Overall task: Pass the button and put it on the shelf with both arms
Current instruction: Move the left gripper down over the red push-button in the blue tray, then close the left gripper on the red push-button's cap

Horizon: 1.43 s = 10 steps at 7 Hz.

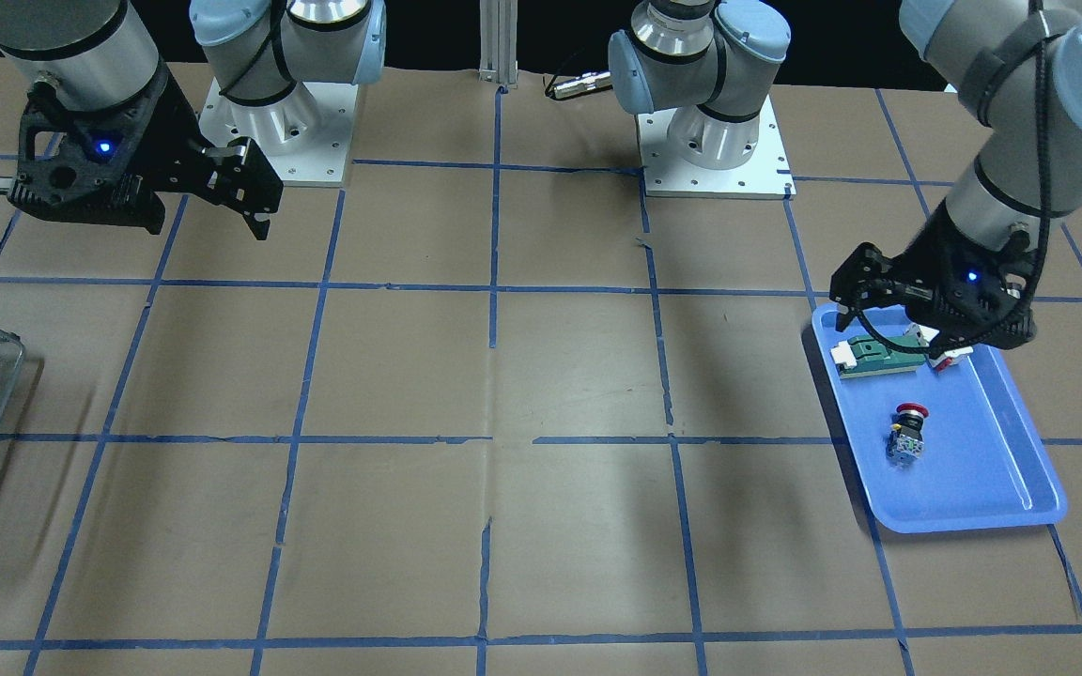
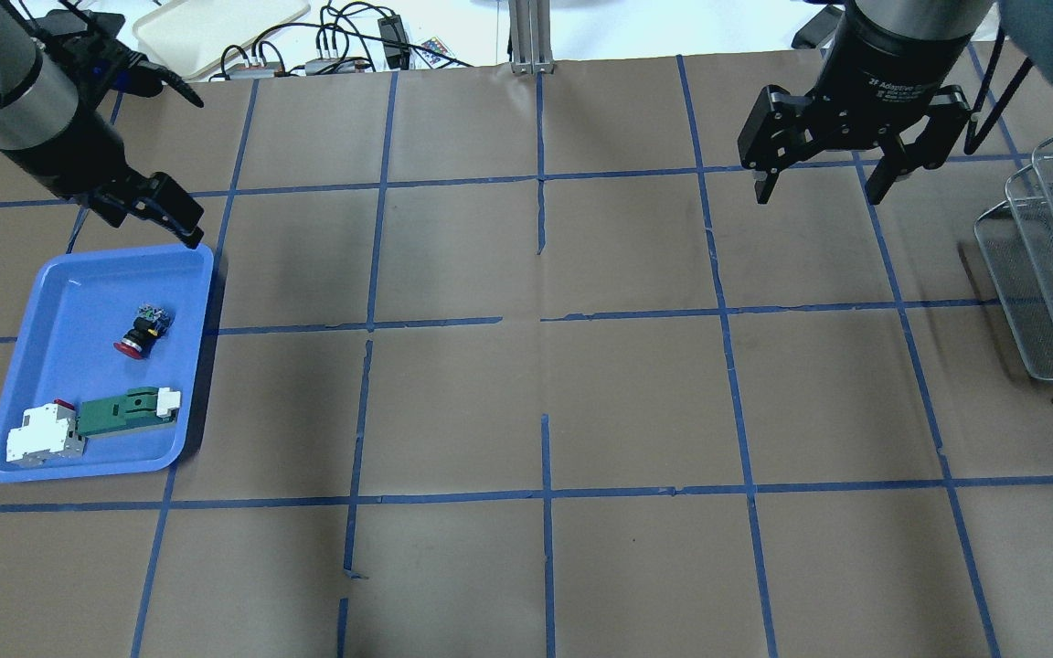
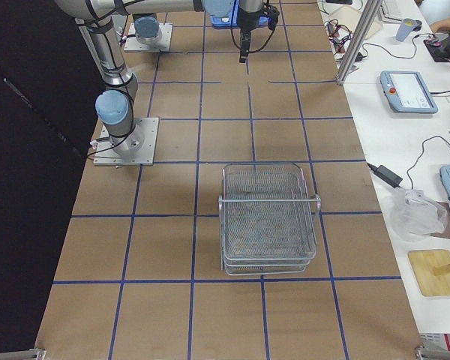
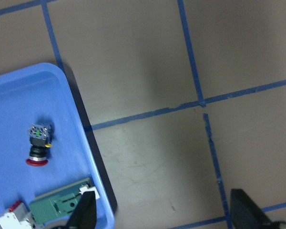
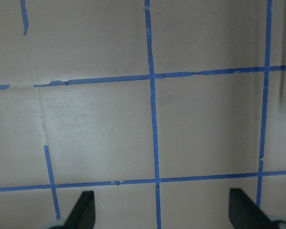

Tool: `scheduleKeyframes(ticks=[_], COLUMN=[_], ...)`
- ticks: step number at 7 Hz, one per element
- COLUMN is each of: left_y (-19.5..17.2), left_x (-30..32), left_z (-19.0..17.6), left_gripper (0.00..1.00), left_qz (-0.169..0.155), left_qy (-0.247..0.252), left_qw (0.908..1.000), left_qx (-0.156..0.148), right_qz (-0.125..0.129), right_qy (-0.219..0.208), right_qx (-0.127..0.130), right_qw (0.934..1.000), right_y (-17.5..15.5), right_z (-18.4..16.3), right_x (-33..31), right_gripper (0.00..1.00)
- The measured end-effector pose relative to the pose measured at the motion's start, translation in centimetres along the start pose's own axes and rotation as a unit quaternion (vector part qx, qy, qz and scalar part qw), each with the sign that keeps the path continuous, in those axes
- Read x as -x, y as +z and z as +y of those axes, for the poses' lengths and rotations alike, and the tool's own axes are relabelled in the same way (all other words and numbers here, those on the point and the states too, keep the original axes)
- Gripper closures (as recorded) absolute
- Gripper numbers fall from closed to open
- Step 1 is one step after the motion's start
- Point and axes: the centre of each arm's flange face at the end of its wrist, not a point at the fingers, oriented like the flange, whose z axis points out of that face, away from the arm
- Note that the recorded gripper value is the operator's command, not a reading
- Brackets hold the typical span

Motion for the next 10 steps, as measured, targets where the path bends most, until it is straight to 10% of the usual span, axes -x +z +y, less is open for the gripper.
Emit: scheduleKeyframes(ticks=[6, 7, 10], left_y=[20.7, 22.2, 23.1], left_x=[13.0, 13.3, 13.6], left_z=[8.0, 8.7, 8.9], left_gripper=[0.0, 0.12, 1.0], left_qz=[0.027, 0.023, 0.02], left_qy=[0.013, 0.009, 0.007], left_qw=[0.9995, 0.9996, 0.9998], left_qx=[0.013, 0.011, 0.005], right_qz=[-0.001, 0.0, 0.004], right_qy=[-0.004, -0.005, -0.005], right_qx=[-0.001, 0.0, 0.0], right_qw=[1.0, 1.0, 1.0], right_y=[0.0, 0.1, 0.1], right_z=[0.0, 0.0, -0.1], right_x=[0.0, 0.0, -0.3], right_gripper=[0.0, 0.0, 0.0])
